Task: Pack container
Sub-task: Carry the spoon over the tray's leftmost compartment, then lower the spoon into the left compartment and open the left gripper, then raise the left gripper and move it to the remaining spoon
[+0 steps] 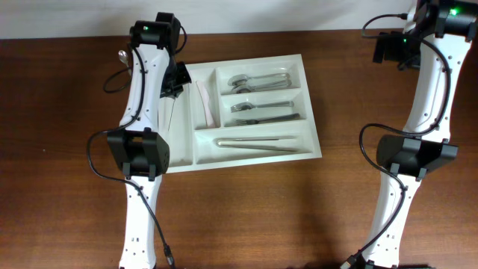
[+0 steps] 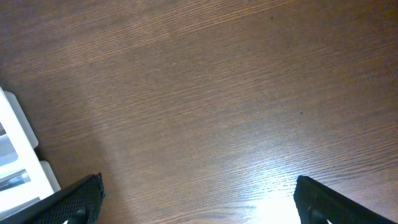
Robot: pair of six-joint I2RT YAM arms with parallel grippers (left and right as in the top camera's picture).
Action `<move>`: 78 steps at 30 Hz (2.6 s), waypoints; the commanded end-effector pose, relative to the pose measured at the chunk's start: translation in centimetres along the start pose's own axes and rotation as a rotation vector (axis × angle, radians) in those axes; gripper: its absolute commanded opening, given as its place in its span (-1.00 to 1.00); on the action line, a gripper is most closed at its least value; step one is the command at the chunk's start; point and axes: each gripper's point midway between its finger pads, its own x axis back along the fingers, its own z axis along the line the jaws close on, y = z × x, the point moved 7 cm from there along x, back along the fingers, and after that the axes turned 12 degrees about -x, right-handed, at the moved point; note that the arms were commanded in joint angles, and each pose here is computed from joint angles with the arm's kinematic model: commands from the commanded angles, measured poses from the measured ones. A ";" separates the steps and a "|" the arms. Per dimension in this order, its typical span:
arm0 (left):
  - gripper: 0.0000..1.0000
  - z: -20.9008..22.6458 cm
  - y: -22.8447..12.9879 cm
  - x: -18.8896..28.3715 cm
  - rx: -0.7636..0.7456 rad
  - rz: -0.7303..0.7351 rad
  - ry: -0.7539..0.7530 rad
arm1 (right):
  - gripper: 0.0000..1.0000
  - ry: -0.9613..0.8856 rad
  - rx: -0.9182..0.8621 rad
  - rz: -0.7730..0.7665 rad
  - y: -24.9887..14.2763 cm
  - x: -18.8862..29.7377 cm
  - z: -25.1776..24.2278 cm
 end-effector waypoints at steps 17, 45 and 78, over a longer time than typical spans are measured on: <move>-0.96 0.5 0.6 -4.8 0.064 0.050 0.069 | 0.98 -0.008 0.009 -0.003 0.0 0.4 -0.2; 0.23 0.3 1.6 -0.2 0.065 -0.088 0.010 | 0.98 -0.008 0.009 -0.003 0.0 0.4 -0.2; 0.86 10.1 12.4 7.2 0.463 -0.743 -0.078 | 0.98 -0.008 0.009 -0.003 0.0 0.4 -0.2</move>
